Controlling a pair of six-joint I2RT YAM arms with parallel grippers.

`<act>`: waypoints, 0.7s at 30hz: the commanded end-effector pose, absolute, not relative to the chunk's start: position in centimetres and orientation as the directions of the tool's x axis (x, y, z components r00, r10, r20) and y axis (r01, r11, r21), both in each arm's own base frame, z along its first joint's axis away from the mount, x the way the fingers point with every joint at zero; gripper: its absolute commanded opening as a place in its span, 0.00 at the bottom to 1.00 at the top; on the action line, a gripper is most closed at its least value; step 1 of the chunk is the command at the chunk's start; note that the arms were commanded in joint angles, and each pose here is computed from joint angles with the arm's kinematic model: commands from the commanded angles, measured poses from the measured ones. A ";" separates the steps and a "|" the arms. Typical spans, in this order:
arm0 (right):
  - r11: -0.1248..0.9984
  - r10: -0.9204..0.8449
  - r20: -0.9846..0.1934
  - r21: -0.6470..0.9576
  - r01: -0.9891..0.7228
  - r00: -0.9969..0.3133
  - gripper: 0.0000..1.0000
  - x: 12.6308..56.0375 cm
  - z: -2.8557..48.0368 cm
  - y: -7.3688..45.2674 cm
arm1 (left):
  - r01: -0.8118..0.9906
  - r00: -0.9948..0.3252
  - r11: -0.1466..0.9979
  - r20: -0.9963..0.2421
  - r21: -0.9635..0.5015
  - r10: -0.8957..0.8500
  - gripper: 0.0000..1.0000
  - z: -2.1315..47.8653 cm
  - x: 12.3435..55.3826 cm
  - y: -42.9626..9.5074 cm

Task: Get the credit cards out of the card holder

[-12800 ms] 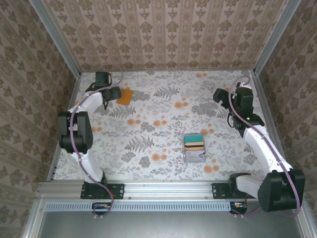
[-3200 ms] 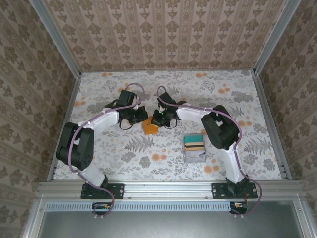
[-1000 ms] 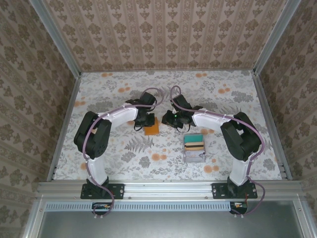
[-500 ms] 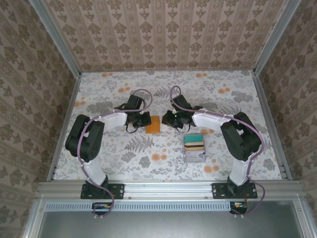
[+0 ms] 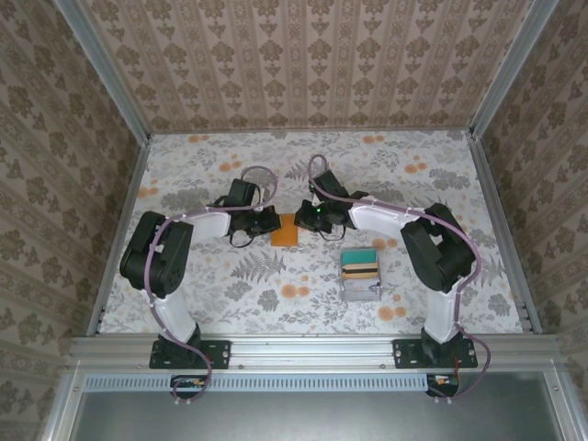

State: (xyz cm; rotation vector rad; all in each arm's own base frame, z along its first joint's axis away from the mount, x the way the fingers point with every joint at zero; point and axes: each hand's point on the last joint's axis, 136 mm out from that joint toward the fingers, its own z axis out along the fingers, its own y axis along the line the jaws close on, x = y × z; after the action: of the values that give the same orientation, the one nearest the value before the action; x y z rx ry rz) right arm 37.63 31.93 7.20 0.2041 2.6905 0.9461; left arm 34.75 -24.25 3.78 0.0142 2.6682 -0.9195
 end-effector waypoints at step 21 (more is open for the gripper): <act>0.907 0.254 0.060 0.332 0.259 -0.965 0.00 35.1 -4.1 30.2 | 0.008 -0.982 0.893 -0.174 -0.450 -0.079 0.00 0.4 31.8 -19.5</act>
State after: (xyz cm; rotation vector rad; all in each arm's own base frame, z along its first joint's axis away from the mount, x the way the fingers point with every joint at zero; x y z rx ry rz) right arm 39.60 34.99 3.25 0.2633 2.8282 0.9332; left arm 34.77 -23.73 3.99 0.0294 2.6895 -0.8793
